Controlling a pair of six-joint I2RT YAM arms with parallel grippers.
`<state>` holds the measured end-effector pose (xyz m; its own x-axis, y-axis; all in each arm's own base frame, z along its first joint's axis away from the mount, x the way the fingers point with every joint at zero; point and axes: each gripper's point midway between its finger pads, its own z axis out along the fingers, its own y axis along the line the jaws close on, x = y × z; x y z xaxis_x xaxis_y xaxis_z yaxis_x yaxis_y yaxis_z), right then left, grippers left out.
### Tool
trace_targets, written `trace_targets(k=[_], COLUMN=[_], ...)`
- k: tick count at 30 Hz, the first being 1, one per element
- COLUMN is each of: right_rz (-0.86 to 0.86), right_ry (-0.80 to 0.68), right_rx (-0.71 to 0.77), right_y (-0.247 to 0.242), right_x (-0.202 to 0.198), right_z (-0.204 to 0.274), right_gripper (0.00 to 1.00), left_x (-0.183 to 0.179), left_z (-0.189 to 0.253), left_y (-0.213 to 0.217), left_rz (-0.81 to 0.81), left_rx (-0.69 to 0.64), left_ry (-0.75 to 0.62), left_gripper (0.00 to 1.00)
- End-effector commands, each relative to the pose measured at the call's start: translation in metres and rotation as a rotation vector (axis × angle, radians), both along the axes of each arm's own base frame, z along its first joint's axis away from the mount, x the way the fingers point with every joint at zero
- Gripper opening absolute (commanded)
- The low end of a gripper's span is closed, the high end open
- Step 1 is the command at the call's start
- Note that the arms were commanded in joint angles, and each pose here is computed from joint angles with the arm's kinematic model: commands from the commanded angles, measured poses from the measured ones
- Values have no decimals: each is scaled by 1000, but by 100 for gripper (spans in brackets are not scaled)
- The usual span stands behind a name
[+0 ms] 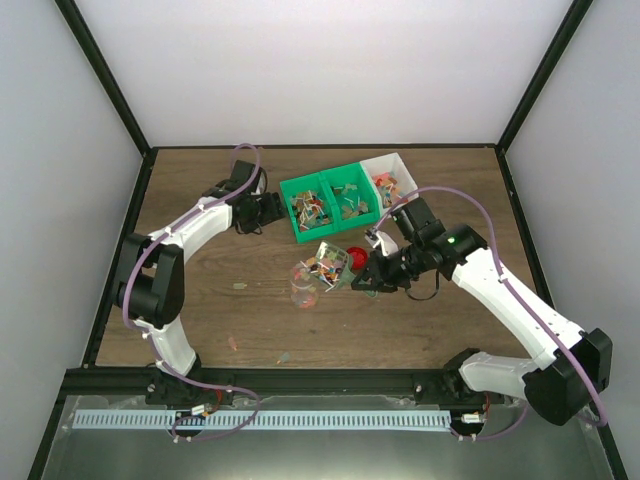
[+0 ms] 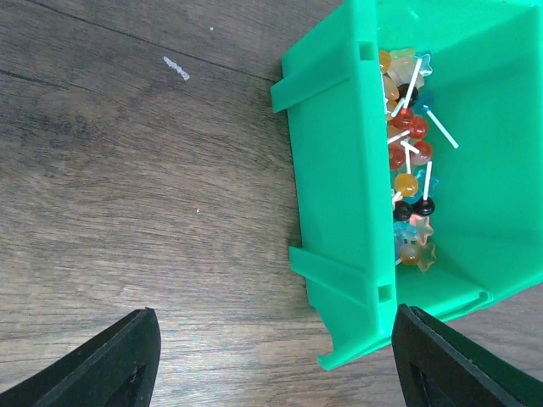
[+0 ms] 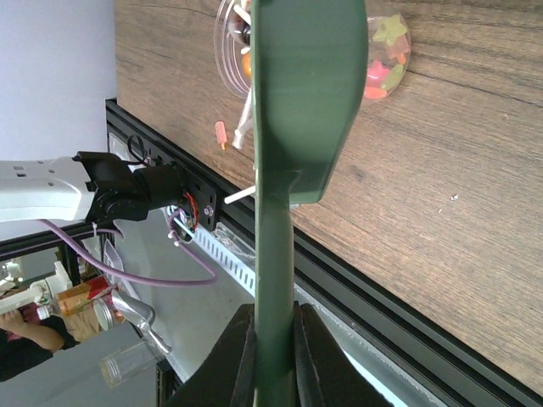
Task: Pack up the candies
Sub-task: Place the fake candies in the packing bottle.
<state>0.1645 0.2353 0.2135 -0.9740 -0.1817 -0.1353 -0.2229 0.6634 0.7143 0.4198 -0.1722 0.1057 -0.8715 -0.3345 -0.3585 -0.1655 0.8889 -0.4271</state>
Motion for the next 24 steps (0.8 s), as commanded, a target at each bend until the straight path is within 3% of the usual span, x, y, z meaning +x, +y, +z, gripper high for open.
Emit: trace_targets(k=[1, 24], right_rz=[19, 15], right_ry=[-62, -76], right_rx=[30, 1], right_y=[6, 3], right_x=[4, 6], right_z=[21, 25], right_gripper=[1, 1], left_x=[2, 1], left_z=[8, 4], left_y=[0, -1], left_rz=[-8, -7], left_rx=[-17, -36], left_ry=[-25, -20], left_gripper=[76, 76])
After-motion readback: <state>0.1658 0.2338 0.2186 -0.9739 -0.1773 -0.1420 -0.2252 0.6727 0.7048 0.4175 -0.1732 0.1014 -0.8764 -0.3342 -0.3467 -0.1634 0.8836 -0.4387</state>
